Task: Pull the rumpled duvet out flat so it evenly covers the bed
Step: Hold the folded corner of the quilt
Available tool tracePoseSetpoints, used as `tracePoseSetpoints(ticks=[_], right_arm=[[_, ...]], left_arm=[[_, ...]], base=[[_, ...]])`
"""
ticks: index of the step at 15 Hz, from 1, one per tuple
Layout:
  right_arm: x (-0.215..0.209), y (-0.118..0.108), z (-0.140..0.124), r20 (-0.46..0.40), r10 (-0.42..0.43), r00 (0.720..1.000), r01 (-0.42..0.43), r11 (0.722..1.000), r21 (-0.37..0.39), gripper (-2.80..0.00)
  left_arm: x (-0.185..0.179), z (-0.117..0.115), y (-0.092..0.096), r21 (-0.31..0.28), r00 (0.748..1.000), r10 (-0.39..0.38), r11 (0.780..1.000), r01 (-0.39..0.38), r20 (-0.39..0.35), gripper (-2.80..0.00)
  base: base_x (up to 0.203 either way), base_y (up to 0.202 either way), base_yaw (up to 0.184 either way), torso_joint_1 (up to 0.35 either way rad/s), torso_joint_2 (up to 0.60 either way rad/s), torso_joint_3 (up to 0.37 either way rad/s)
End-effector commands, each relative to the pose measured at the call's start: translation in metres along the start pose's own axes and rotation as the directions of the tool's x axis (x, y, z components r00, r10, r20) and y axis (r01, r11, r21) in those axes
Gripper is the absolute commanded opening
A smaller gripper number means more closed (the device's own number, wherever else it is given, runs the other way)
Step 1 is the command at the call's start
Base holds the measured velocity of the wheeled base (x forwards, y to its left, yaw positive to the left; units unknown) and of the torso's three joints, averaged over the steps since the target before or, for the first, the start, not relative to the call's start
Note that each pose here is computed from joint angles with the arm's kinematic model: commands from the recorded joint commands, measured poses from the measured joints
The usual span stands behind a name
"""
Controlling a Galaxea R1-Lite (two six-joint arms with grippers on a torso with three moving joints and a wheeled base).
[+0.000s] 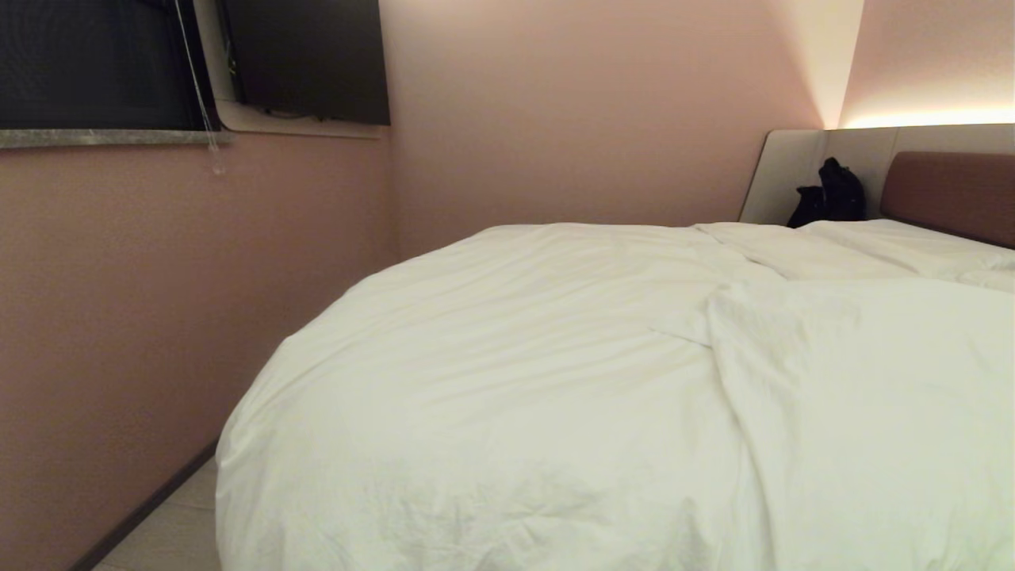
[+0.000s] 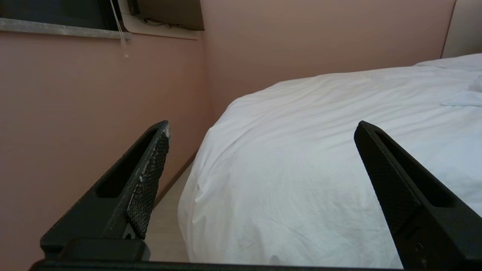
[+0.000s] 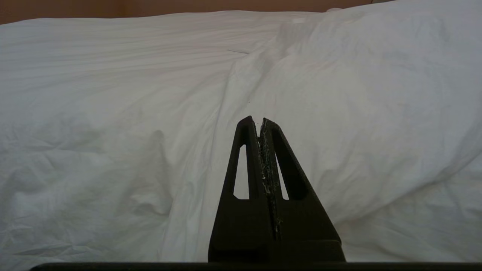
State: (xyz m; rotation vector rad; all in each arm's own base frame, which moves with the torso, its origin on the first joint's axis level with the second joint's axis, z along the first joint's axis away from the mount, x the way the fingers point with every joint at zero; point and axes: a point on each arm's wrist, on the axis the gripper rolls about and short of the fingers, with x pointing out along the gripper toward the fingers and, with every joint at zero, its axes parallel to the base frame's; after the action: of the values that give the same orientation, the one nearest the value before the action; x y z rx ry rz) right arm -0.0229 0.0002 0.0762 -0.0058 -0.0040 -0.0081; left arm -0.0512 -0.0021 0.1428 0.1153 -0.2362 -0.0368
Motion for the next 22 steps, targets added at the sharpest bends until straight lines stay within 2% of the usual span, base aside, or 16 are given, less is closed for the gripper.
tracePoseSetpoints(ticks=[1, 2, 3, 7, 16, 22], right_arm=[[0.000, 0.000, 0.000, 0.001, 0.002, 1.000, -0.002, 1.000, 0.001, -2.80], [0.000, 0.000, 0.000, 0.001, 0.002, 1.000, -0.002, 1.000, 0.000, -2.80], [0.000, 0.000, 0.000, 0.001, 0.000, 1.000, 0.000, 1.000, 0.000, -2.80], [0.000, 0.000, 0.000, 0.001, 0.000, 1.000, 0.000, 1.000, 0.000, -2.80], [0.000, 0.000, 0.000, 0.001, 0.000, 1.000, 0.000, 1.000, 0.001, -2.80], [0.000, 0.000, 0.000, 0.001, 0.002, 1.000, -0.002, 1.000, 0.000, -2.80]], left_arm=[[0.000, -0.001, 0.000, 0.000, 1.000, 0.000, 1.000, 0.000, -0.002, 0.00], [0.000, -0.001, 0.000, 0.000, 1.000, 0.002, 1.000, -0.002, -0.003, 0.00], [0.000, -0.002, 0.000, 0.000, 1.000, 0.002, 1.000, -0.002, -0.004, -2.80], [0.001, -0.003, 0.000, -0.002, 1.000, 0.007, 1.000, -0.007, -0.007, -2.80], [0.011, -0.057, -0.005, -0.008, 0.980, 0.001, 1.000, -0.002, -0.200, -2.80], [0.011, -0.073, -0.007, -0.018, 0.968, -0.012, 1.000, 0.008, -0.253, -2.80]], base=[[0.000, 0.000, 0.000, 0.000, 0.00, 0.000], [0.000, 0.000, 0.000, 0.000, 0.00, 0.000], [0.000, 0.000, 0.000, 0.000, 0.00, 0.000], [0.000, 0.000, 0.000, 0.000, 0.00, 0.000], [0.000, 0.000, 0.000, 0.000, 0.00, 0.000], [0.000, 0.000, 0.000, 0.000, 0.00, 0.000]])
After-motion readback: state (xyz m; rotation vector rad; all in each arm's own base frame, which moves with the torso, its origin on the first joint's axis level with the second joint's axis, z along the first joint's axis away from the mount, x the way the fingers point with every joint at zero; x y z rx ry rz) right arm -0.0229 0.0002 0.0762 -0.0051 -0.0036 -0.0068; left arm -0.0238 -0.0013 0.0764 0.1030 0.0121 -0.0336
